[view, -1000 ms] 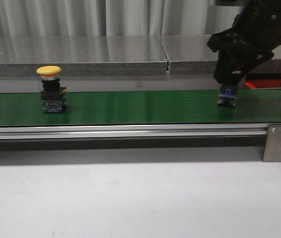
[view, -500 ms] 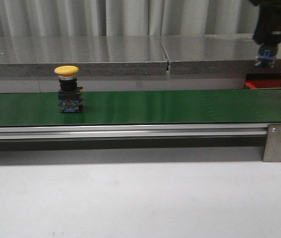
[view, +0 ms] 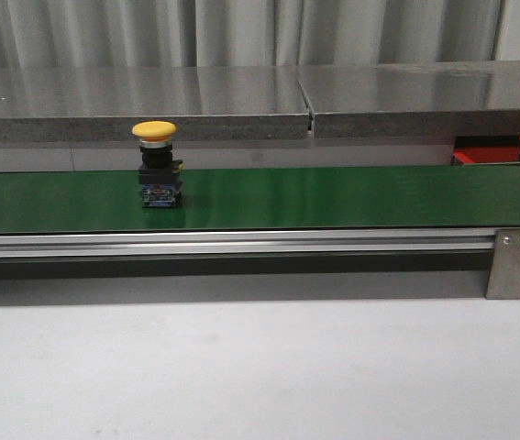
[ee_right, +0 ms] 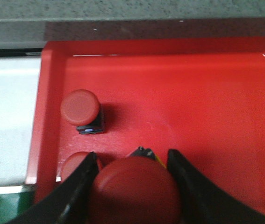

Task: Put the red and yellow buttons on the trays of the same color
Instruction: 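Carry the red button into the red tray and open the right gripper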

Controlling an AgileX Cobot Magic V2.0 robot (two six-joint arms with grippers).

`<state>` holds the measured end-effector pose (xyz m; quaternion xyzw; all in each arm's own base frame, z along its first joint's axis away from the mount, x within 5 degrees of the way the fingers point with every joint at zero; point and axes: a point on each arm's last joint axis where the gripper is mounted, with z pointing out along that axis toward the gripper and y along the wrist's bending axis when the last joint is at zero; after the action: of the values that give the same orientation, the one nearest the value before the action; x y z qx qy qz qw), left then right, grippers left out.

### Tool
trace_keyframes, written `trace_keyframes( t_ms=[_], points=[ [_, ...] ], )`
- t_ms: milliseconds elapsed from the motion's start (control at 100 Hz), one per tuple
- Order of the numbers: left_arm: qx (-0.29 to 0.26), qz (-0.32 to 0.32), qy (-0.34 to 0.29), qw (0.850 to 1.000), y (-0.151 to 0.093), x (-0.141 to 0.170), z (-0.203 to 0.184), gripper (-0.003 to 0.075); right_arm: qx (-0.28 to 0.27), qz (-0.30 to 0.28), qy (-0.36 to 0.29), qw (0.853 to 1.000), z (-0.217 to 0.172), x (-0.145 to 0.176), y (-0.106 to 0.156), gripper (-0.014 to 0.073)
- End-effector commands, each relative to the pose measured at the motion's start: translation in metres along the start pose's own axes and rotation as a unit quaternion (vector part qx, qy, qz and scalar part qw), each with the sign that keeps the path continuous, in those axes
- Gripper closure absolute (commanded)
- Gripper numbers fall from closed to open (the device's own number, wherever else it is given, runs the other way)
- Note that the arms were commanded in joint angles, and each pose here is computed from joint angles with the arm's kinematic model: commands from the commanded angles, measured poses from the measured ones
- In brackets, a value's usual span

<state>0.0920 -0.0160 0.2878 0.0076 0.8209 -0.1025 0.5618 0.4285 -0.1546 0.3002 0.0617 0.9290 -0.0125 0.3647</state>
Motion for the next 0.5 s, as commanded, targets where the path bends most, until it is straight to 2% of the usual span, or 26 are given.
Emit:
trace_keyframes(
  t_ms=[0, 130, 490],
  points=[
    [-0.001, -0.008, -0.045, 0.999, -0.001, -0.014, -0.003, 0.0739, 0.020, 0.004, -0.073, 0.997, -0.017, -0.022, -0.006, 0.0530],
    [-0.001, -0.008, -0.045, 0.999, -0.001, -0.014, -0.003, 0.0739, 0.017, 0.011, -0.074, 0.997, 0.005, -0.025, -0.011, 0.0530],
    [-0.001, -0.008, -0.045, 0.999, -0.001, -0.014, -0.003, 0.0739, 0.021, 0.018, -0.089, 0.996, 0.036, -0.029, -0.018, 0.0530]
  ],
)
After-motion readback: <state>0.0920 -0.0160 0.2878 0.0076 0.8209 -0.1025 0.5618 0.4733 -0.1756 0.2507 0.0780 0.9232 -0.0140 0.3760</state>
